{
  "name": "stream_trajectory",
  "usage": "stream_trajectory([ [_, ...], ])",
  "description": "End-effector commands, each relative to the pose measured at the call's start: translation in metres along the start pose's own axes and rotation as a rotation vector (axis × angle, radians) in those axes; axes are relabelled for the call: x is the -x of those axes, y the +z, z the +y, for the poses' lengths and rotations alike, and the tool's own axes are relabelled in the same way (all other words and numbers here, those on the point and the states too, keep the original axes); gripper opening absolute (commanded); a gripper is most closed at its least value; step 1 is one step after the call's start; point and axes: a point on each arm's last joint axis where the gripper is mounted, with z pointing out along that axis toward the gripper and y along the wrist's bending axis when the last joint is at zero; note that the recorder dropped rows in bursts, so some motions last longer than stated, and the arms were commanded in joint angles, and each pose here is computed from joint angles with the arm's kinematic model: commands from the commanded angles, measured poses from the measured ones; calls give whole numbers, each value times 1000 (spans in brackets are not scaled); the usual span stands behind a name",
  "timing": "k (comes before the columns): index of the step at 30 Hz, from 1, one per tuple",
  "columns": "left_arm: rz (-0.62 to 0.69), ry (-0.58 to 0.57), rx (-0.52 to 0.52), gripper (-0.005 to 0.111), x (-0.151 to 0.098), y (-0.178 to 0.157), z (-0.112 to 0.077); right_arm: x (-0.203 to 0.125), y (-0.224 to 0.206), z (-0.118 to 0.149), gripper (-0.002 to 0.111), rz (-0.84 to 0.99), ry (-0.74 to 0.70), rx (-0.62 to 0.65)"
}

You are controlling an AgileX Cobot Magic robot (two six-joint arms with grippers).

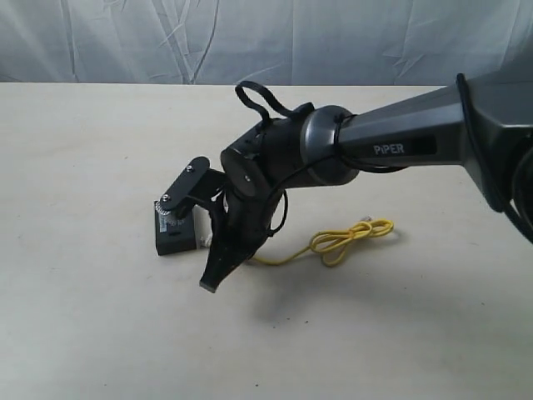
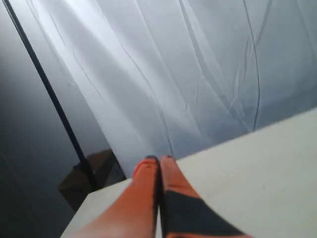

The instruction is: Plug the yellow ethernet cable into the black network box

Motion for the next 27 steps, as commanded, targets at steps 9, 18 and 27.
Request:
stream_trajectory([
  [9,-84,-524,53,0,5,-1,6,2,0,7,-1,-2,-39,0],
  [18,-140,-690,92,0,10,-2,12,-7,-9,-7,-1,56,7,9],
  [27,332,-550,-61,0,58,74,23,4,-12,-9,-1,-64,5,-12],
])
